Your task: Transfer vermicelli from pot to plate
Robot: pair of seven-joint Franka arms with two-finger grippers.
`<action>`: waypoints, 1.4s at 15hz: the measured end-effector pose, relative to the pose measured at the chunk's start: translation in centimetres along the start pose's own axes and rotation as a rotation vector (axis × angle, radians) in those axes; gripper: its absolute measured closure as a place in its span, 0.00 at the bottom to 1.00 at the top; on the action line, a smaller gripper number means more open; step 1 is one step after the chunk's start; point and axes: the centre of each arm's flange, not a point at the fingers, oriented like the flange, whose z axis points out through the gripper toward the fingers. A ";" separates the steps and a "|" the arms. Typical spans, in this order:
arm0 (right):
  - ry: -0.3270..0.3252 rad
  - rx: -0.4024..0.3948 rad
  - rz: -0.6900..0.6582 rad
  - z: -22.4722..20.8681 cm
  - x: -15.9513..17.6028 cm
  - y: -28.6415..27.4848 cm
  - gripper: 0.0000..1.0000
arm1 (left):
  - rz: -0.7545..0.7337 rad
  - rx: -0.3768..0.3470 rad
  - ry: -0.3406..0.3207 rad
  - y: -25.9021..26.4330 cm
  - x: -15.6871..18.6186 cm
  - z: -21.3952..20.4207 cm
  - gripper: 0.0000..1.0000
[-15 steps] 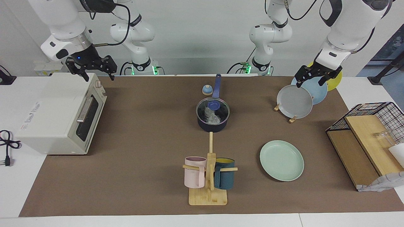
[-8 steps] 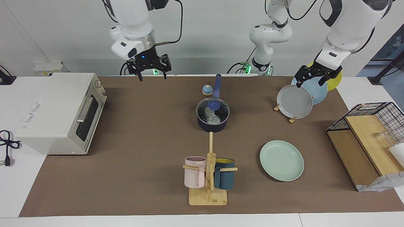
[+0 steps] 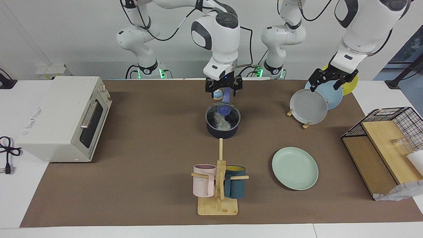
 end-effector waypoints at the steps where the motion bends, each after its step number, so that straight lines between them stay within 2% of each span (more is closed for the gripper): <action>1: 0.000 -0.008 -0.007 1.0 -0.1 -0.3 0.00 | 0.000 0.000 0.000 0.0 0.0 0.0 0.00; 6: 0.007 -0.057 -0.038 4.6 -0.8 -1.3 0.00 | 0.000 0.000 0.000 0.0 0.0 0.0 0.00; 12: 0.015 -0.055 -0.005 6.3 -0.7 -0.7 0.00 | 0.000 0.000 0.000 0.0 0.0 0.0 0.00; 16: 0.030 -0.042 0.024 6.8 -0.7 -0.7 0.04 | 0.000 0.000 0.000 0.0 0.0 0.0 0.00; 18: 0.024 -0.047 0.023 7.3 -0.9 -0.6 0.13 | 0.000 0.000 0.000 0.0 0.0 0.0 0.00; 19: 0.022 -0.049 0.023 7.4 -0.9 -0.5 0.13 | 0.000 0.000 0.000 0.0 0.0 0.0 0.00; 21: 0.023 -0.047 0.023 7.4 -0.9 -0.5 0.33 | 0.000 0.000 0.000 0.0 0.0 0.0 0.00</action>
